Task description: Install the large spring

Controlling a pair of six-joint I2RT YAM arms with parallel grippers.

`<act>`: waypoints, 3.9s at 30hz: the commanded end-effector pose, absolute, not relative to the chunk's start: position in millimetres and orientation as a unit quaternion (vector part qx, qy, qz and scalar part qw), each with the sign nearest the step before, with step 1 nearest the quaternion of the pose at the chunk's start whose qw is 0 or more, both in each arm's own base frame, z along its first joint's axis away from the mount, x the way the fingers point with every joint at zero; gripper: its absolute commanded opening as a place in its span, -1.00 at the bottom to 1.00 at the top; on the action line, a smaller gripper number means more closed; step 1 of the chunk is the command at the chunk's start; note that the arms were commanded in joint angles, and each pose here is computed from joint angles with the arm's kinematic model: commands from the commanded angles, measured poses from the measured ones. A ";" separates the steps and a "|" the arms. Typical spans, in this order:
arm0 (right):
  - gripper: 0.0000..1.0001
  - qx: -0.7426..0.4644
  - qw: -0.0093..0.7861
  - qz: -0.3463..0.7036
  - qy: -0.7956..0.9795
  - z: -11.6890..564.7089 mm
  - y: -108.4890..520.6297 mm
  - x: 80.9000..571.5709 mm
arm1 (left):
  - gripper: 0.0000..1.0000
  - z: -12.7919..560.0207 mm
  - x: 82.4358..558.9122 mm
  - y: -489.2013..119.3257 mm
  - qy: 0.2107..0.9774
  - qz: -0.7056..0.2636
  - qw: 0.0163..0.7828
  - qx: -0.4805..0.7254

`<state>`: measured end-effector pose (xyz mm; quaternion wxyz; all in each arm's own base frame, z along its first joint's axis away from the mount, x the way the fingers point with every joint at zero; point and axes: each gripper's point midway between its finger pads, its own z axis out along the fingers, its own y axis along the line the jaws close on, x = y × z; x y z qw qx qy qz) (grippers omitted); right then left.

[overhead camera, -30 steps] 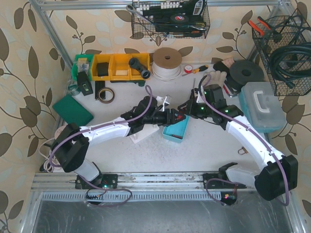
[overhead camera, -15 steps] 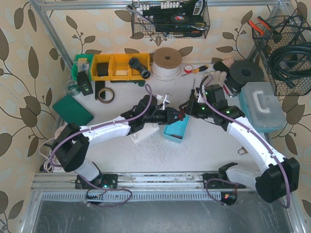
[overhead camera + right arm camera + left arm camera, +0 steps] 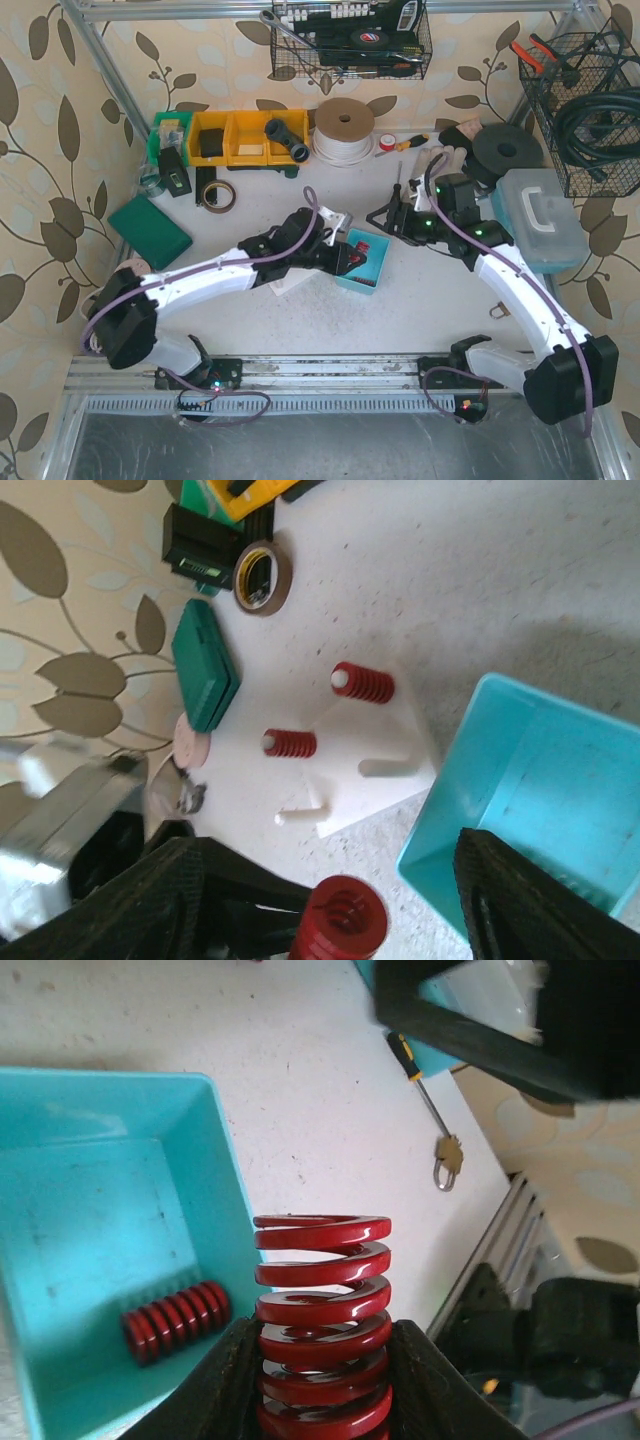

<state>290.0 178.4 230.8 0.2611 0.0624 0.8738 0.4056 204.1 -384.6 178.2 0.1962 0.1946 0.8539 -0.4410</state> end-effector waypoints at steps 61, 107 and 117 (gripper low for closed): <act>0.04 -0.030 0.029 0.475 0.879 180.3 246.3 223.4 | -1.00 193.2 168.0 -362.4 0.761 -0.380 0.372 0.372; -1.00 -0.044 0.090 0.440 0.892 175.0 239.9 239.4 | 0.44 187.4 180.7 -356.5 0.790 -0.343 0.372 0.346; -1.00 -0.056 0.126 0.404 0.904 168.6 227.1 240.4 | 0.53 191.6 190.7 -340.3 0.802 -0.319 0.398 0.311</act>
